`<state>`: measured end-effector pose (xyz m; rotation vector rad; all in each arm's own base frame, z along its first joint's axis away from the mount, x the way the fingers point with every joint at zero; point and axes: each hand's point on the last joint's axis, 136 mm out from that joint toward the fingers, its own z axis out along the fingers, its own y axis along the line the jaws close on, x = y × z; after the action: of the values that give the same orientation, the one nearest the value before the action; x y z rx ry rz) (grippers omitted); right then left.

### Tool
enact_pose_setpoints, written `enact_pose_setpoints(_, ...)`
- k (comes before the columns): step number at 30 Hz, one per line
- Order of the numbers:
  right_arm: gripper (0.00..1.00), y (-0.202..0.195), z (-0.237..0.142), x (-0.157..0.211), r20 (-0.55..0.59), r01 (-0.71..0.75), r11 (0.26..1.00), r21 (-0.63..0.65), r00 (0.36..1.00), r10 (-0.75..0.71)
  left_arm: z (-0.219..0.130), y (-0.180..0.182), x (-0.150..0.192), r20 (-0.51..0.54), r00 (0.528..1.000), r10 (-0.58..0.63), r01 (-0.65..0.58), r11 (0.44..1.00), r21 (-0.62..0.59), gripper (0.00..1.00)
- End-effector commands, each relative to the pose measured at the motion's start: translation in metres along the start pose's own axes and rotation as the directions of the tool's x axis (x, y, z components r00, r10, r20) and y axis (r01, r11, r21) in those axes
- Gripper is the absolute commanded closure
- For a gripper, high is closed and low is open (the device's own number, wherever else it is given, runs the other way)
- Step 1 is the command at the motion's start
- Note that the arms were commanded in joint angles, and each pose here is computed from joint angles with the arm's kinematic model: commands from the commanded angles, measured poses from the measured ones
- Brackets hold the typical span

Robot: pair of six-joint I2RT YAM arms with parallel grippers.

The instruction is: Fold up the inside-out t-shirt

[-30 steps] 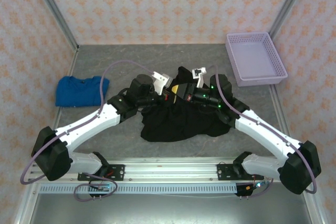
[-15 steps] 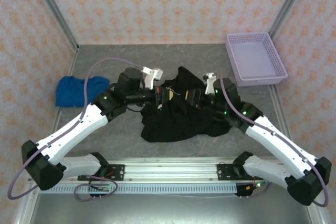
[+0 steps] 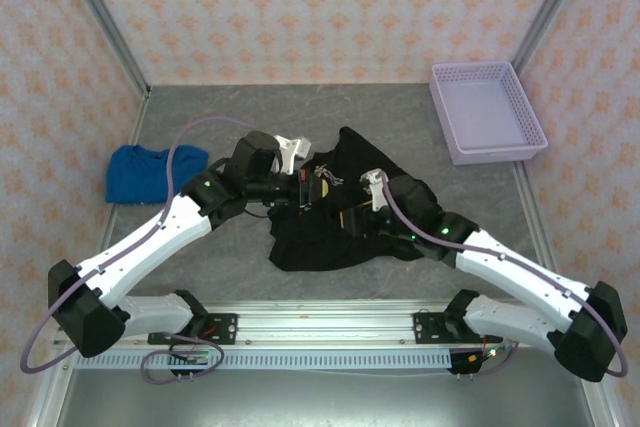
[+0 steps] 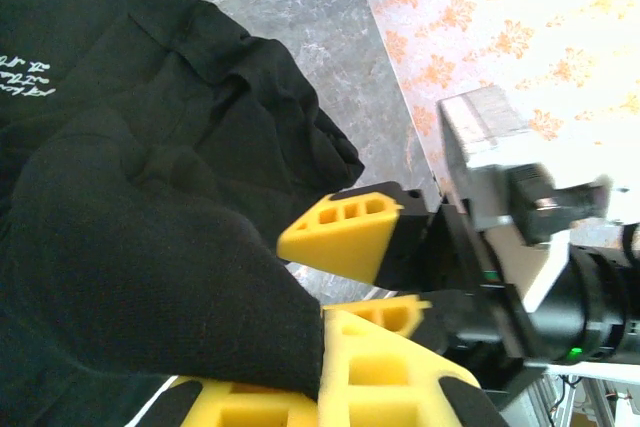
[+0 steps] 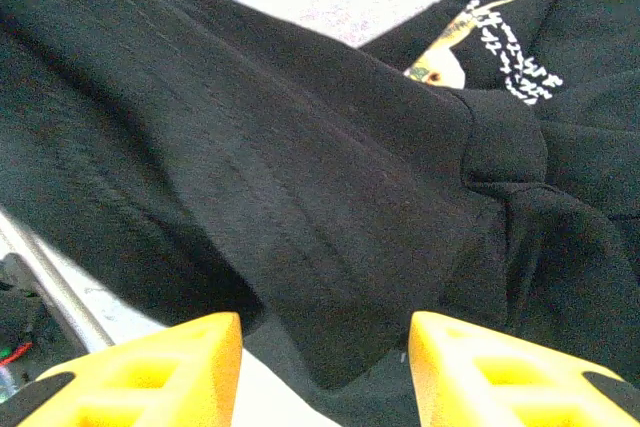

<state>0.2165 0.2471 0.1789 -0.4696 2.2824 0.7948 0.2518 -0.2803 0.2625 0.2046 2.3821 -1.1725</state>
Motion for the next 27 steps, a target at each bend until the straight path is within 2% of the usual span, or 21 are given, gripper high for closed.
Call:
enact_pose_setpoints(1, 0.52, 0.000, 0.009, -0.013, 0.059, 0.023, 1.000, 0.009, 0.998, -0.023, -0.009, -0.008, -0.008, 0.024, 1.000, -0.002, 0.002, 1.000, 0.019, 1.00)
enact_pose_setpoints(5, 0.55, -0.008, 0.014, -0.014, 0.059, 0.022, 0.998, 0.060, 0.998, -0.026, -0.010, -0.009, -0.009, 0.028, 1.000, 0.001, -0.001, 1.000, 0.017, 1.00)
enact_pose_setpoints(6, 0.61, -0.012, 0.012, -0.016, 0.070, 0.020, 0.996, 0.083, 0.997, -0.026, -0.010, -0.007, -0.009, 0.028, 1.000, 0.003, -0.003, 1.000, 0.013, 1.00)
enact_pose_setpoints(9, 0.89, -0.020, -0.006, -0.027, 0.129, 0.002, 0.990, 0.144, 0.991, -0.020, -0.008, 0.002, -0.006, 0.023, 0.999, 0.026, -0.026, 0.999, -0.026, 1.00)
enact_pose_setpoints(11, 0.98, -0.024, -0.018, -0.030, 0.143, -0.014, 0.986, 0.165, 0.990, -0.010, -0.003, 0.010, -0.003, 0.011, 0.998, 0.058, -0.057, 0.997, -0.049, 1.00)
enact_pose_setpoints(15, 1.00, -0.044, -0.037, -0.023, 0.102, -0.138, 0.969, 0.204, 0.988, 0.119, 0.014, 0.009, 0.012, -0.036, 0.985, 0.170, -0.171, 0.985, -0.016, 1.00)
enact_pose_setpoints(19, 1.00, -0.074, -0.047, -0.002, 0.026, -0.275, 0.916, 0.292, 0.960, 0.280, 0.035, 0.001, 0.040, -0.137, 0.952, 0.274, -0.270, 0.962, 0.045, 1.00)
enact_pose_setpoints(23, 1.00, -0.097, -0.051, 0.018, -0.004, -0.346, 0.868, 0.356, 0.928, 0.372, 0.048, 0.010, 0.062, -0.224, 0.925, 0.306, -0.302, 0.952, 0.054, 0.90)
enact_pose_setpoints(27, 1.00, -0.104, -0.046, 0.025, -0.026, -0.365, 0.860, 0.357, 0.916, 0.400, 0.048, 0.025, 0.065, -0.236, 0.920, 0.312, -0.321, 0.947, 0.001, 0.77)
